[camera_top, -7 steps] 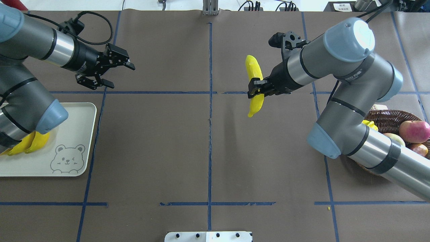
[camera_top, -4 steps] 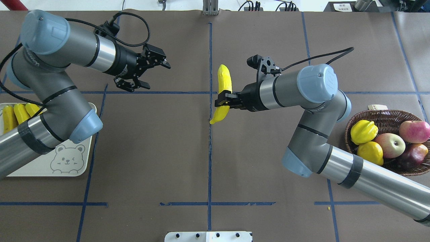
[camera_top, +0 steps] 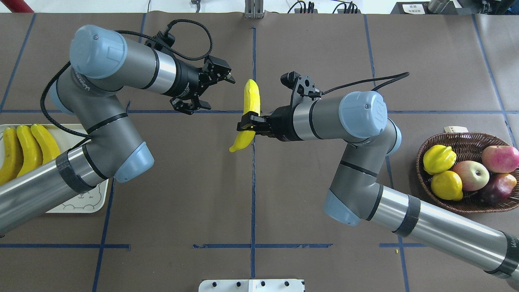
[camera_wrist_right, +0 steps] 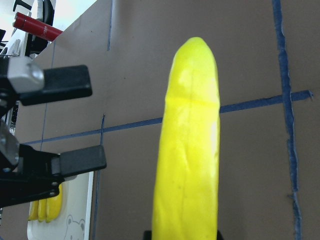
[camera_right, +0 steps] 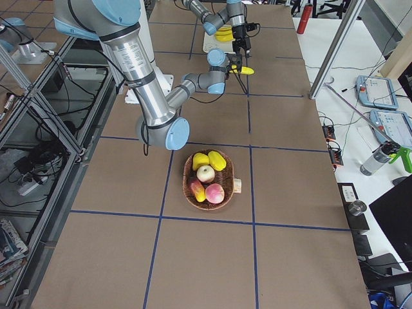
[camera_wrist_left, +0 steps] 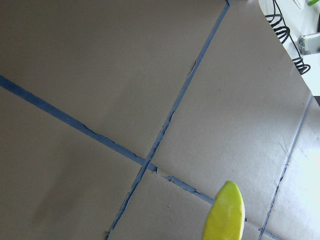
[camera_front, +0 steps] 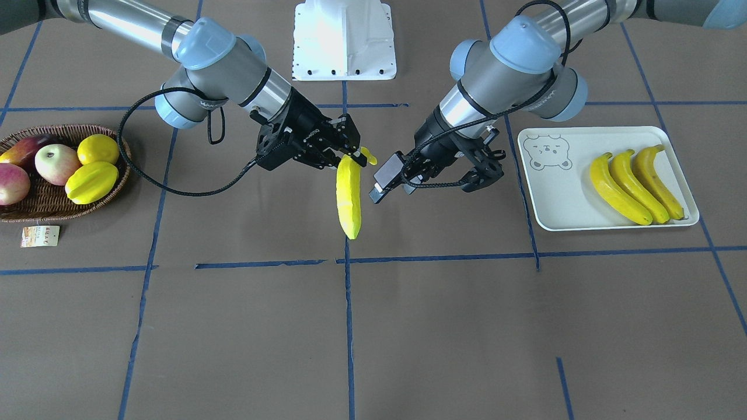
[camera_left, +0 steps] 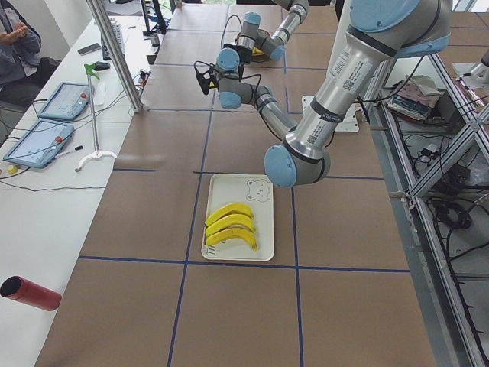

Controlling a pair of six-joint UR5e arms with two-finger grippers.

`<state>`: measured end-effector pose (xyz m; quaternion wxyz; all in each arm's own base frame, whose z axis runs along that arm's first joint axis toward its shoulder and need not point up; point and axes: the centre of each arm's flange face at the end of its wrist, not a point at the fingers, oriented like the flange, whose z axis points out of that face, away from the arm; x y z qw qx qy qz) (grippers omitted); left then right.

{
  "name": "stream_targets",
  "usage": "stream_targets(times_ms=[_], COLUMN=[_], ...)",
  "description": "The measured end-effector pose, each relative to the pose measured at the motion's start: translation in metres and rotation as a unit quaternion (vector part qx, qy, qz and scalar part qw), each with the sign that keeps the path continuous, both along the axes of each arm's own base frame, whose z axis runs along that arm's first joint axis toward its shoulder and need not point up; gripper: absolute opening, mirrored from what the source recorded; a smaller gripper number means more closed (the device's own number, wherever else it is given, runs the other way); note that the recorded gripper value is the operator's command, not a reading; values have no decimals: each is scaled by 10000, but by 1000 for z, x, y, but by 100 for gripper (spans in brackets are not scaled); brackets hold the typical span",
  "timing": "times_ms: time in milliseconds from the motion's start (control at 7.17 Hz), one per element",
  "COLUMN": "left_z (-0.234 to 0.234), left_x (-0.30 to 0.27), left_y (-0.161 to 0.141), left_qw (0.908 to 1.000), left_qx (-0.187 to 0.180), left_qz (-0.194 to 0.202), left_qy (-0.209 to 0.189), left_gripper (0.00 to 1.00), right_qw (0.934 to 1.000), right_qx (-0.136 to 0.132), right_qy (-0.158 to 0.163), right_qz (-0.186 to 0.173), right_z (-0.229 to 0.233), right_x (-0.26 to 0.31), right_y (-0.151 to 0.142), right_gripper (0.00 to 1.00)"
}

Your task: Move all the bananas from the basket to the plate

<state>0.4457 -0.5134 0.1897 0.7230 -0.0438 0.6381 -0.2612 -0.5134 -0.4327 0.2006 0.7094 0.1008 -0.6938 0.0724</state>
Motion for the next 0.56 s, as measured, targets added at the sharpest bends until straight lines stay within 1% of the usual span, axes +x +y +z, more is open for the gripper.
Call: stream_targets(times_ms=[558], left_z=[-17], left_x=[32], left_y=[3], left_qw=[9998], left_qx=[70], left_qz=[159], left_qy=[60], left_gripper=[100], right_qw=[9999], right_qx=[45], right_qy=[-84], right_qz=[-64], right_z=[-8], right_x=[-5], right_y=[9], right_gripper=[13])
